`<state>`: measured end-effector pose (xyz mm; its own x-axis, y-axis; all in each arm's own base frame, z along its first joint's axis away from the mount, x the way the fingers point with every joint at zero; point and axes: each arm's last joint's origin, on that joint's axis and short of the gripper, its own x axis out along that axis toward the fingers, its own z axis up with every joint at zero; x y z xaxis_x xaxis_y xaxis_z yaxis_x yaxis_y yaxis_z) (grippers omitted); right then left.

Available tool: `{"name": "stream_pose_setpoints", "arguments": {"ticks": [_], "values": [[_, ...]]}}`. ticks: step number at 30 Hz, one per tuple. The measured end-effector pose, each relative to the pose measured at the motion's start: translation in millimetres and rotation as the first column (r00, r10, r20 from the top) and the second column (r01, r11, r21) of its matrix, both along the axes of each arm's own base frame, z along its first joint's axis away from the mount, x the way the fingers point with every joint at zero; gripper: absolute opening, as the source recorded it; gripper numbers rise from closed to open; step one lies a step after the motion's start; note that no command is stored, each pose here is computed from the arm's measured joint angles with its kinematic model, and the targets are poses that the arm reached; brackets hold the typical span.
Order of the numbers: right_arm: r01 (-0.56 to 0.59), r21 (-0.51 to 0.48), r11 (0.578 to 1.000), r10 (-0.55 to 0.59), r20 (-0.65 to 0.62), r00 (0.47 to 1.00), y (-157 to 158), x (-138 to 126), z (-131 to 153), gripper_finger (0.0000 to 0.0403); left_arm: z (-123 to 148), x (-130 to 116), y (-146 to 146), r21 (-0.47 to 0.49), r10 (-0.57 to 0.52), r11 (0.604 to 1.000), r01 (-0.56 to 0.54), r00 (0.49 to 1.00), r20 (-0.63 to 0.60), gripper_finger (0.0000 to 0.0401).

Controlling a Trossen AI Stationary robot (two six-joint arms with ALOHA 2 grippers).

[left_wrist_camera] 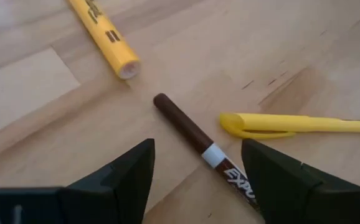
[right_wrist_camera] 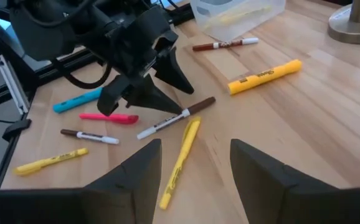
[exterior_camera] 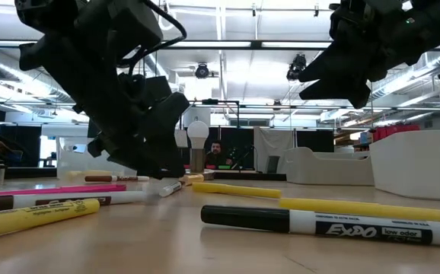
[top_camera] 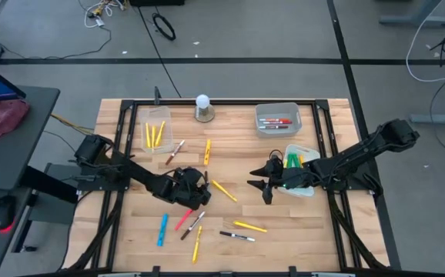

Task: Pick & Place Markers
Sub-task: Put the top dark brown marker pen into the gray bin

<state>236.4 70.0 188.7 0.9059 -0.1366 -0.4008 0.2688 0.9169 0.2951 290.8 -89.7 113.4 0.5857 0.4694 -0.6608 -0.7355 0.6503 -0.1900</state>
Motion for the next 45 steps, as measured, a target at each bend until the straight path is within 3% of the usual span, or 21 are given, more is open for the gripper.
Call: {"name": "stream_pose_setpoints", "arguments": {"ticks": [10,23,28,37,45], "values": [[0.0,-0.001,1.0,0.0,-0.002,1.0,0.0,-0.1,-0.2,0.0192,-3.1,0.5,1.2,0.005,0.003,1.0,-0.003,1.0,-0.011,0.02],[0.0,-0.002,1.0,0.0,-0.004,1.0,-0.1,-0.2,-0.3,0.0192,-17.3,1.8,3.7,0.014,0.013,1.0,-0.012,0.998,-0.062,0.0196],[0.0,-0.003,1.0,0.0,-0.004,1.0,-0.2,-0.2,-0.3,0.0192,-18.2,-1.7,5.2,0.029,-0.003,1.0,0.006,0.993,-0.116,0.0159],[-0.001,-0.005,1.0,0.001,-0.004,1.0,-0.2,-0.2,-0.3,0.0192,-19.3,-3.3,6.3,0.086,-0.014,0.996,0.027,0.989,-0.146,0.004],[-0.003,-0.012,1.0,0.003,-0.005,1.0,-0.4,-0.1,-0.2,0.0192,-3.8,-3.8,9.5,0.233,-0.035,0.97,0.073,0.986,-0.165,0.004]]}}
